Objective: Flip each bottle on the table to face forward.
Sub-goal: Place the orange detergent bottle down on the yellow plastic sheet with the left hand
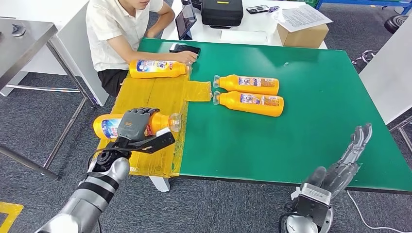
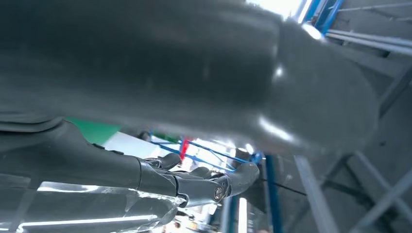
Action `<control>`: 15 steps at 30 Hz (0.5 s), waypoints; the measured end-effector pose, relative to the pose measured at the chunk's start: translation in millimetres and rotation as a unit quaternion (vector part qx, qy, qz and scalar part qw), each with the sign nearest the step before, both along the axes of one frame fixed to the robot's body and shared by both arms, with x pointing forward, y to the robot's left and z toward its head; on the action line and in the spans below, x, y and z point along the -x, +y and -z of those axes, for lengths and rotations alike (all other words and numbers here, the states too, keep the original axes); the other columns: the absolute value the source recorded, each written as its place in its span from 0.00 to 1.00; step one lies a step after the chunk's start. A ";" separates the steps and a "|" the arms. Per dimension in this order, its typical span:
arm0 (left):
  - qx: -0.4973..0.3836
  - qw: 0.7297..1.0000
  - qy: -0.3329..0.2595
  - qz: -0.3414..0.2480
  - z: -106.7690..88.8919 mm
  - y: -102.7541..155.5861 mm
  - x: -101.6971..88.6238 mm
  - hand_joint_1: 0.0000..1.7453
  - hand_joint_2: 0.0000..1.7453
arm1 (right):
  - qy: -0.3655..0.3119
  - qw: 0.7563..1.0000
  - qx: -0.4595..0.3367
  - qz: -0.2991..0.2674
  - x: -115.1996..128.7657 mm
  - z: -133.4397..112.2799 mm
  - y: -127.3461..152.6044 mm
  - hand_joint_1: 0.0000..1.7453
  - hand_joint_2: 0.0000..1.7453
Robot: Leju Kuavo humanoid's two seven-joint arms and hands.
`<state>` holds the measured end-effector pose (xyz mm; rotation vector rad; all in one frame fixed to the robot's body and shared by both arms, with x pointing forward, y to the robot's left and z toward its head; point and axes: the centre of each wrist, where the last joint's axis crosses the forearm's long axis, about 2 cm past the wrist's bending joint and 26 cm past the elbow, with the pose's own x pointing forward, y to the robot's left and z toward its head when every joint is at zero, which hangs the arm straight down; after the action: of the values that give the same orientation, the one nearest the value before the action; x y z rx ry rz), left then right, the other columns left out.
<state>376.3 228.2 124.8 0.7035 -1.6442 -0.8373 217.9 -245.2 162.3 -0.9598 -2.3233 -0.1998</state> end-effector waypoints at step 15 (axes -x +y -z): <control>0.160 0.964 0.193 0.088 3.1 9.4 -34.8 0.00 1.00 | 0.011 0.999 -0.021 -0.040 -2.4 7.0 13.3 0.00 0.00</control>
<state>411.2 237.6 121.7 0.1548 -1.4509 -0.7529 220.3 -231.9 155.4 -0.8439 -2.3238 -0.2041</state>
